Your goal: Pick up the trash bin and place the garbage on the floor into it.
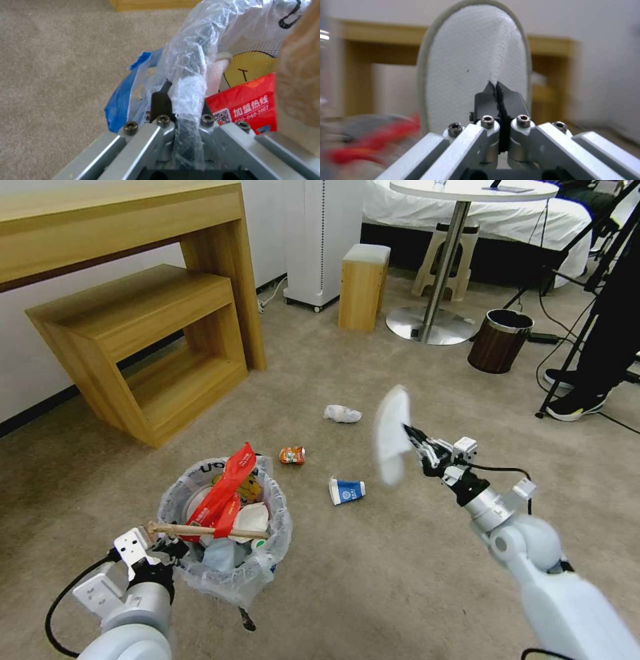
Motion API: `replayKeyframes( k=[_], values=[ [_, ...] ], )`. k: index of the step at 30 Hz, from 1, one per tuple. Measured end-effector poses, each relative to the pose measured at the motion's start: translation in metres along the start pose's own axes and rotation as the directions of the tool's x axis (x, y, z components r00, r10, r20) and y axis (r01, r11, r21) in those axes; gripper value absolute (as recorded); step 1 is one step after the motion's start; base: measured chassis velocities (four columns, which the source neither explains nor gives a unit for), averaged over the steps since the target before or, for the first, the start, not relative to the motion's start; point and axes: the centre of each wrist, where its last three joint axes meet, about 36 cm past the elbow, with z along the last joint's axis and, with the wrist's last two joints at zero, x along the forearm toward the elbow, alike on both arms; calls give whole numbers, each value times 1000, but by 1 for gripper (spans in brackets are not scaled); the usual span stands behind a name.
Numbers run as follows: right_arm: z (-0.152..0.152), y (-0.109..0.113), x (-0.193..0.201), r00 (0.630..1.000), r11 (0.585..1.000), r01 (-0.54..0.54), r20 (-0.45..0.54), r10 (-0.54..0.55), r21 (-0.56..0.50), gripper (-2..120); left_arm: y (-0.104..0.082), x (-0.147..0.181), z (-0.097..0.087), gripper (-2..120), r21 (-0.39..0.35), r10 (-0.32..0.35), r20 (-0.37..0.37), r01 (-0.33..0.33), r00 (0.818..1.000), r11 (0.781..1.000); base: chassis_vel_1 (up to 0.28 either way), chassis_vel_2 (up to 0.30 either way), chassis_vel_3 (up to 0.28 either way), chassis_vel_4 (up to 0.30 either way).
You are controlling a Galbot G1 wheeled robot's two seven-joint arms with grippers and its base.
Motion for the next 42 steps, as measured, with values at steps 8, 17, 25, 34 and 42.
replayKeyframes(
  k=[8,17,25,34,42],
  values=[
    [37,-3,-78,953,958,255,204,-226,-130,0,-8,2,7,1,-5,14,-13,-14,1000,1000,0,0,0,0],
    [75,17,-182,828,818,532,336,-449,-218,0,-8,3,5,1,-4,12,-4,-12,1000,1000,0,0,0,0],
    [106,24,-201,669,585,743,364,-648,-325,0,-6,3,3,1,-4,6,3,-6,1000,1000,0,0,0,0],
    [128,7,-204,615,488,779,329,-716,-393,0,-7,3,2,1,-1,9,6,-9,1000,1000,0,0,0,0],
    [133,-4,-233,618,501,779,327,-715,-376,0,-4,2,-1,1,-3,1,14,-1,1000,1000,0,0,0,0]
  ],
)
